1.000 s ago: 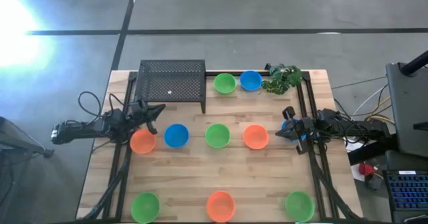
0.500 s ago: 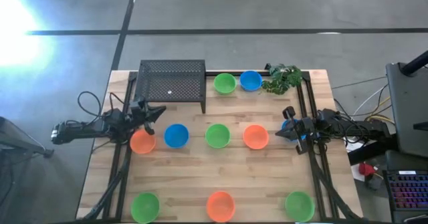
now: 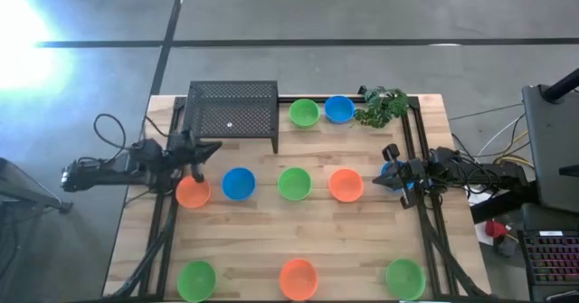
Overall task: Pick & Place Mini bowls
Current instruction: Put the blue bowl on the shelf
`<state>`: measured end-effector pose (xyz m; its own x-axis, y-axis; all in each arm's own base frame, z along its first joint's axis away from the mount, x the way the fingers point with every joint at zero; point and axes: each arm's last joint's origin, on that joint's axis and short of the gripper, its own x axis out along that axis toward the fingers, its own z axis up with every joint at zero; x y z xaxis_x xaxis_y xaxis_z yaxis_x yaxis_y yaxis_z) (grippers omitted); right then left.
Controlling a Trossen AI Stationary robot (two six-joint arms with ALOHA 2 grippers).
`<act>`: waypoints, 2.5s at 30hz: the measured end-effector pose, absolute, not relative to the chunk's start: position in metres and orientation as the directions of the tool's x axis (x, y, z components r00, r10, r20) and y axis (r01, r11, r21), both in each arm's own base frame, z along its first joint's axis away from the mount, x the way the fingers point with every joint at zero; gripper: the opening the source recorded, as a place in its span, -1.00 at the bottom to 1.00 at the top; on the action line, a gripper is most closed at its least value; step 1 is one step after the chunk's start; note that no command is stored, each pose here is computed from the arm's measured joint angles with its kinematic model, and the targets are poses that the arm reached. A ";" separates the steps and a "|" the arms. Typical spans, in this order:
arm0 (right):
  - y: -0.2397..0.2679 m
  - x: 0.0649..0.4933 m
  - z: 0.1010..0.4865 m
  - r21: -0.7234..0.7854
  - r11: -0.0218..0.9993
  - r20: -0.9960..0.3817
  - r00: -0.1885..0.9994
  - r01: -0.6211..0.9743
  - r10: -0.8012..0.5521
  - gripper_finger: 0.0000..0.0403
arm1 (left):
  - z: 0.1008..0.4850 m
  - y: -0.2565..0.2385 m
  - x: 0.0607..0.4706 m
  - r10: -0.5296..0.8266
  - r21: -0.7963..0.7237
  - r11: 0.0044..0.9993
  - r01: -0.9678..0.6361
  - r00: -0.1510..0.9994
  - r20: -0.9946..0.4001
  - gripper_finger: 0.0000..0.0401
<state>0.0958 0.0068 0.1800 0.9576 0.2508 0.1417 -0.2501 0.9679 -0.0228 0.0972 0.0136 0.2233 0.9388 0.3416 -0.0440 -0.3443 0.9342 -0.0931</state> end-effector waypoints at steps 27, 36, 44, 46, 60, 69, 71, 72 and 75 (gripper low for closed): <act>0.007 0.096 0.180 -0.019 0.967 0.141 0.957 -0.252 0.253 -0.96 | 0.271 0.003 0.148 0.198 -0.095 0.942 -0.323 0.759 -0.621 -1.00; 0.007 0.096 0.180 -0.012 0.967 0.140 0.957 -0.253 0.253 -0.96 | 0.260 0.002 0.153 0.198 -0.127 0.913 -0.389 0.692 -0.694 -1.00; 0.007 0.096 0.180 -0.012 0.967 0.140 0.957 -0.253 0.252 -0.96 | 0.257 0.000 0.157 0.129 -0.222 0.889 -0.401 0.683 -0.719 -1.00; 0.007 0.096 0.180 -0.012 0.967 0.140 0.957 -0.253 0.253 -0.96 | 0.256 0.000 0.158 0.127 -0.235 0.879 -0.414 0.679 -0.723 -1.00; 0.007 0.096 0.180 -0.011 0.967 0.140 0.958 -0.253 0.252 -0.96 | 0.246 0.000 0.157 0.130 -0.199 0.866 -0.459 0.591 -0.796 -0.70; 0.007 0.096 0.180 -0.014 0.968 0.139 0.958 -0.252 0.252 -0.96 | 0.231 0.001 0.160 0.162 -0.118 0.843 -0.525 0.456 -0.875 -0.56; 0.007 0.096 0.180 -0.014 0.967 0.138 0.958 -0.253 0.252 -0.96 | 0.228 0.001 0.163 0.164 -0.122 0.819 -0.561 0.432 -0.887 -0.56; 0.007 0.096 0.179 -0.013 0.967 0.135 0.958 -0.253 0.252 -0.96 | 0.225 0.001 0.165 0.169 -0.118 0.806 -0.580 0.417 -0.893 -0.56; 0.007 0.096 0.178 -0.011 0.968 0.125 0.960 -0.253 0.252 -0.96 | 0.217 0.002 0.171 0.214 -0.092 0.742 -0.664 0.364 -0.906 -0.56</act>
